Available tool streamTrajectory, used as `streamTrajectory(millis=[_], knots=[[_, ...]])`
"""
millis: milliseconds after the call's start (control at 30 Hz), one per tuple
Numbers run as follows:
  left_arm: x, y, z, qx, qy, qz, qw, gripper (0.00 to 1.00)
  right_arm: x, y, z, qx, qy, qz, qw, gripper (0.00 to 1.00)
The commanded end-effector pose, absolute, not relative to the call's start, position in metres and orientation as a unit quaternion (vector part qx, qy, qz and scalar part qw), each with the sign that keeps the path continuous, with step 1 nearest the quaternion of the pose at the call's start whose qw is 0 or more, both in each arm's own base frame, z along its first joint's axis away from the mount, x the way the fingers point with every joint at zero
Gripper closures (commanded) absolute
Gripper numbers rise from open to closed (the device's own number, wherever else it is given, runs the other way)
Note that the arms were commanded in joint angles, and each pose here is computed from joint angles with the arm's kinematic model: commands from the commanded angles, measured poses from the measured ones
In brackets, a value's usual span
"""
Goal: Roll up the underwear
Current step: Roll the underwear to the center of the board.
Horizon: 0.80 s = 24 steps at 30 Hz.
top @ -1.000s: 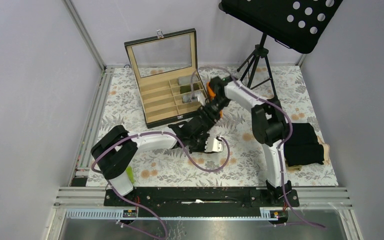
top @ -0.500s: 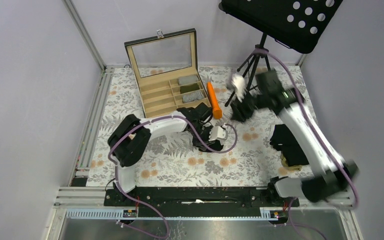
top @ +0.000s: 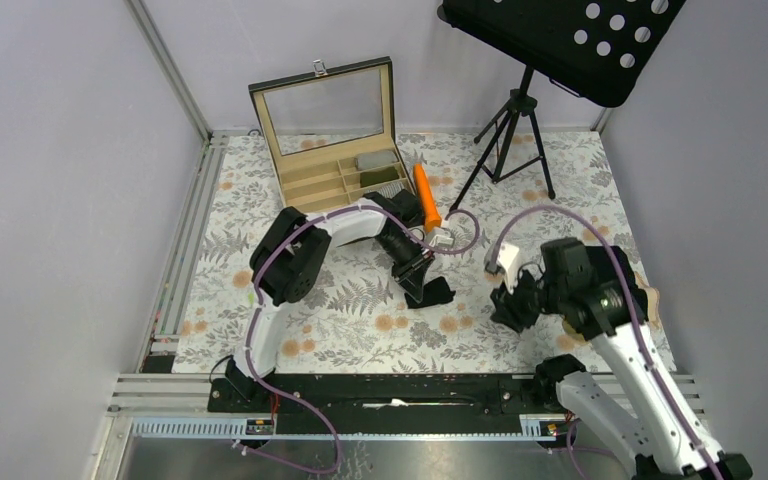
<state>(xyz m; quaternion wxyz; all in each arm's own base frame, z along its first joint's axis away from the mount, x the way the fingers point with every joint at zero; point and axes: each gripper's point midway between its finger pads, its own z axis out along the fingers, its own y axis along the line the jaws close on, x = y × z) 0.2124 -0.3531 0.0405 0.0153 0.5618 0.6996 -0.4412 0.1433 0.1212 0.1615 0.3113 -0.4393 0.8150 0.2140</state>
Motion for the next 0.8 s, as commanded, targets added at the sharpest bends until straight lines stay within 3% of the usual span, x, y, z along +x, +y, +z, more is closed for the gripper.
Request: streamTrajectory(millis=[0,467,600,767], knots=[[0.193,-0.342,0.013,0.521,0.730,-0.437,-0.064,1.00,0.117,0.119,0.125,-0.453,0.821,0.223,0.268,0.53],[0.197,-0.336,0.006,0.514,0.739,-0.429,-0.072,1.00,0.044,0.136,0.053,-0.576,0.780,0.245,-0.013,0.53],[0.197,-0.334,0.005,0.508,0.741,-0.431,-0.085,1.00,0.037,0.132,0.047,-0.577,0.779,0.241,-0.041,0.53],[0.198,-0.336,0.006,0.506,0.740,-0.435,-0.083,1.00,0.059,0.154,0.067,-0.585,0.772,0.247,-0.001,0.53]])
